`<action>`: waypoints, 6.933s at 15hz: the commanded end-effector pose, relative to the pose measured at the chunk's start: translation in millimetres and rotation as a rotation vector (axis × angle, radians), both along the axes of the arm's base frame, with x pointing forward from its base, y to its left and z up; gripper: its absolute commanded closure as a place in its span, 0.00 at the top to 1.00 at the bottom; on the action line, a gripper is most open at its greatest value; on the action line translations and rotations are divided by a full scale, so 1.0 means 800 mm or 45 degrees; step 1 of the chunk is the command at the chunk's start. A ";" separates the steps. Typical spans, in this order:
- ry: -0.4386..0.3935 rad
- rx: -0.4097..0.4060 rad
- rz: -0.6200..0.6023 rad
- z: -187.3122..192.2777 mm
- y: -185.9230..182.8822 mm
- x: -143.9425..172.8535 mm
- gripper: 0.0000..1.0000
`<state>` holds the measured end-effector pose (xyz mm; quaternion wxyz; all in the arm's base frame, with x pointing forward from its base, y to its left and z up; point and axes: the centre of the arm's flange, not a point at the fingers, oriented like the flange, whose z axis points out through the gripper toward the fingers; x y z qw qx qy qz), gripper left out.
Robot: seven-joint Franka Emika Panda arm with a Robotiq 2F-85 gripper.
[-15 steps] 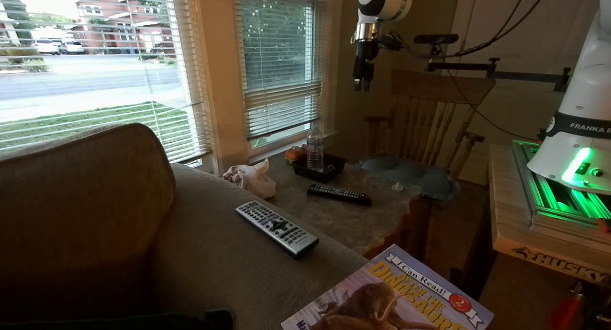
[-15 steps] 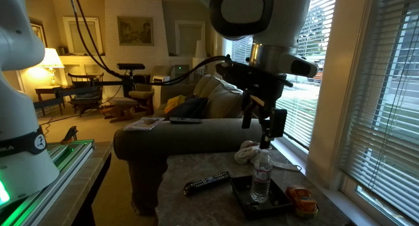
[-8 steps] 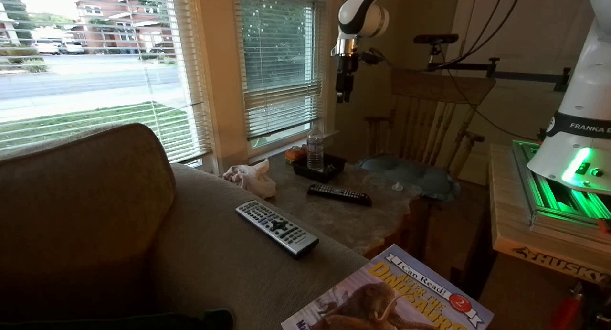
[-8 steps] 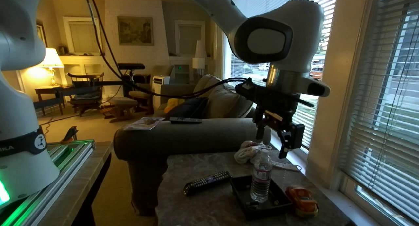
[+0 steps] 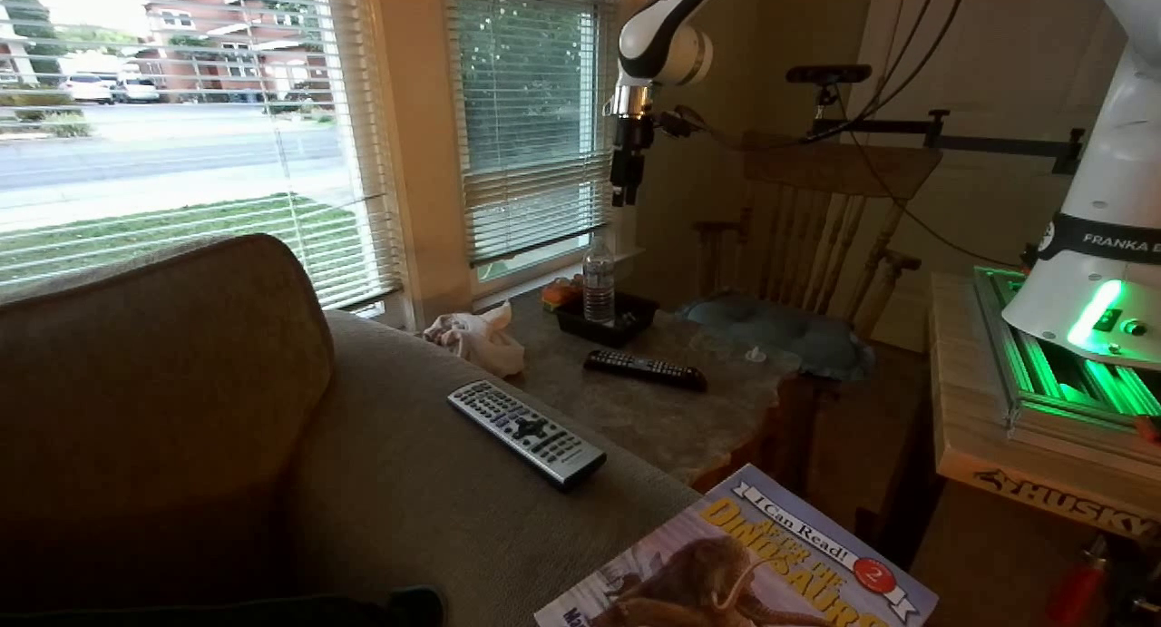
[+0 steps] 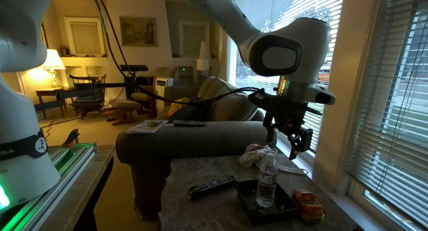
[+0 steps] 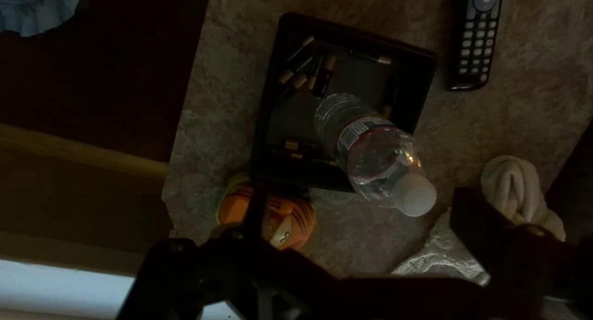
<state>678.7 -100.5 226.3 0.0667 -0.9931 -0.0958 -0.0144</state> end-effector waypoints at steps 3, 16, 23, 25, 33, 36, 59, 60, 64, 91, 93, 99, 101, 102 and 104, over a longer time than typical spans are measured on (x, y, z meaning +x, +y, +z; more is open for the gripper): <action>0.019 0.031 0.026 -0.026 0.015 0.026 1.00; 0.113 0.083 0.087 -0.069 0.049 0.046 0.99; 0.133 0.089 0.092 -0.075 0.047 0.052 0.40; 0.138 0.089 0.094 -0.076 0.046 0.052 0.26; 0.145 0.108 0.132 -0.064 0.059 0.054 0.08; 0.136 0.135 0.223 -0.038 0.101 0.050 0.08; 0.174 0.041 0.618 -0.034 0.193 0.038 0.08; 0.161 0.044 0.618 -0.038 0.190 0.039 0.08; 0.120 0.046 0.625 -0.049 0.185 0.044 0.08; 0.034 -0.132 0.547 0.020 0.066 0.040 1.00; 0.016 -0.188 0.509 0.032 0.022 0.041 1.00; 0.022 -0.118 0.545 0.023 0.040 0.054 1.00; 0.067 -0.083 0.666 0.014 0.040 0.050 1.00; 0.089 -0.079 0.733 0.006 0.037 0.047 1.00; 0.131 -0.059 0.847 -0.013 0.029 0.040 1.00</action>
